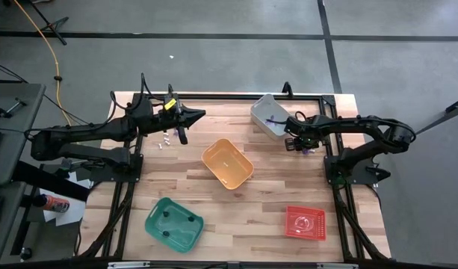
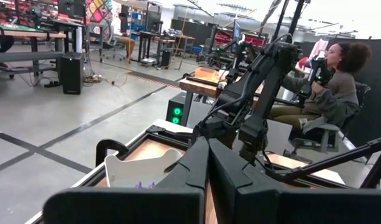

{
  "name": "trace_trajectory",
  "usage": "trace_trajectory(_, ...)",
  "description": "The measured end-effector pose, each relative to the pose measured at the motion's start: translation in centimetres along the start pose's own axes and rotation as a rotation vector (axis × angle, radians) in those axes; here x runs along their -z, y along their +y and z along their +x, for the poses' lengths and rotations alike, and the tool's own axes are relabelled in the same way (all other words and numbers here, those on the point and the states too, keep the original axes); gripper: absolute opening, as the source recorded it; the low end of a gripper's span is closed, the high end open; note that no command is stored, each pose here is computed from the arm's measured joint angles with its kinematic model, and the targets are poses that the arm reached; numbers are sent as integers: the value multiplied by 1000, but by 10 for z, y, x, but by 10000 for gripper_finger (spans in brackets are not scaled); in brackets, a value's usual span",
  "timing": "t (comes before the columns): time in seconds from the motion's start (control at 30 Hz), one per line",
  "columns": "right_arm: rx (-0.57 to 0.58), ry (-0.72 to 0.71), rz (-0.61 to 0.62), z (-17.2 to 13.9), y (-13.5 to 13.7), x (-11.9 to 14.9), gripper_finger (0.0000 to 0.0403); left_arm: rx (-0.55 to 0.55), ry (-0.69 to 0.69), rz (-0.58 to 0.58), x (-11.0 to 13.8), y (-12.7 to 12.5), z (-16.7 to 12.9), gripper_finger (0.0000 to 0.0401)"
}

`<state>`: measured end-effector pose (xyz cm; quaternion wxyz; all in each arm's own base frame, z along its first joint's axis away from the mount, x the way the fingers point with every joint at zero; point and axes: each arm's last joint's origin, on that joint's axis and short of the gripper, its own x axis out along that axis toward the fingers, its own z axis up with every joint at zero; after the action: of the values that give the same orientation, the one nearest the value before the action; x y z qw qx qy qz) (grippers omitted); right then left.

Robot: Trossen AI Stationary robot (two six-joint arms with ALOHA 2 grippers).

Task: Sort Halloween decoration
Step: Put the black skull toy into the green bin

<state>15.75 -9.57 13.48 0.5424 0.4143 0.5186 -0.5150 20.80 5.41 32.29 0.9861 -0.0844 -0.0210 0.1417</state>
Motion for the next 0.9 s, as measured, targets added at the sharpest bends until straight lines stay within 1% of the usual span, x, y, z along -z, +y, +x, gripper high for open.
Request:
trace_trajectory(0.1,-1,-1,-7,0,0,0,124,-1,8,0,1,0,0,0)
trace_trajectory(0.3,7,2,-27,-1,0,0,57,-2,12,0,1,0,0,0)
trace_trajectory(0.37,9,-1,-34,-1,-1,0,44,-2,12,0,1,0,0,0)
trace_trajectory(0.47,12,-5,-35,-1,-1,0,44,-2,12,0,1,0,0,0)
trace_trajectory(0.63,11,-5,-39,-1,-1,0,63,-2,11,0,1,0,0,0)
trace_trajectory(0.9,12,-4,-53,-1,-1,0,57,-2,11,0,1,0,0,0)
